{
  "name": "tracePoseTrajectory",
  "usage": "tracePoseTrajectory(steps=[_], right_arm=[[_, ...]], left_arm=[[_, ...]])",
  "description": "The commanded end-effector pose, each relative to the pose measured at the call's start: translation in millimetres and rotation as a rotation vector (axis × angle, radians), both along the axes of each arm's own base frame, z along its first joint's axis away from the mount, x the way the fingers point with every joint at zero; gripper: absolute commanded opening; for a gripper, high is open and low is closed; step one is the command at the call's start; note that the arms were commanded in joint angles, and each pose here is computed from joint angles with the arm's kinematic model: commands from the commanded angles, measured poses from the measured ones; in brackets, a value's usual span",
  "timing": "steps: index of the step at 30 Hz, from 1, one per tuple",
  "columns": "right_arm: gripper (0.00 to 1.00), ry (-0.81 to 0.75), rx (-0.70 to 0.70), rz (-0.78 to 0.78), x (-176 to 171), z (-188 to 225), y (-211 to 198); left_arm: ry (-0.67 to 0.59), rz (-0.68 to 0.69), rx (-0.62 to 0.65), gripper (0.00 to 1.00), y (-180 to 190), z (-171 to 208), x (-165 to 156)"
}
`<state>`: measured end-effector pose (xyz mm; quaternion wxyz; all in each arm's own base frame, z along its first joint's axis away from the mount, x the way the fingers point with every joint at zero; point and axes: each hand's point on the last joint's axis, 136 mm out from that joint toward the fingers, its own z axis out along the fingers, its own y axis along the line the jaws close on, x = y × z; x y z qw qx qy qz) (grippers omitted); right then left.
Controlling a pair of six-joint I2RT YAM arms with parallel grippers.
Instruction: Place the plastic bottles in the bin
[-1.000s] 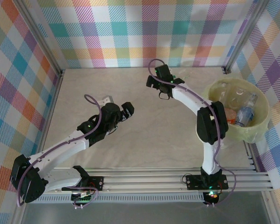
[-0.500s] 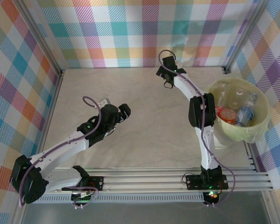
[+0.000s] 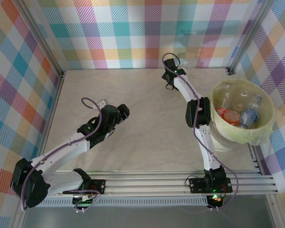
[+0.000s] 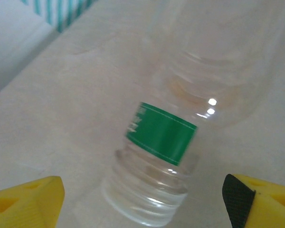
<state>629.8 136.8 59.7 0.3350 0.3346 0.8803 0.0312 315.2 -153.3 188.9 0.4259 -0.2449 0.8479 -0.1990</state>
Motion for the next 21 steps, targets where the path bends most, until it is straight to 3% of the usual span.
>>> tracePoseTrajectory(steps=[1, 9, 21], right_arm=[[0.84, 0.024, 0.039, -0.141, -6.4, -6.5, -24.3], [0.7, 0.024, 0.056, -0.142, -2.1, -14.8, -31.8], [0.48, -0.017, 0.092, -0.02, 3.0, -2.6, -19.7]], left_arm=[[0.023, 0.029, 0.038, 1.0, 9.7, -10.5, 0.2], [0.033, 0.03, 0.05, 1.0, 11.7, -13.6, 2.5], [0.033, 0.031, 0.032, 1.0, 13.3, -12.3, -0.8]])
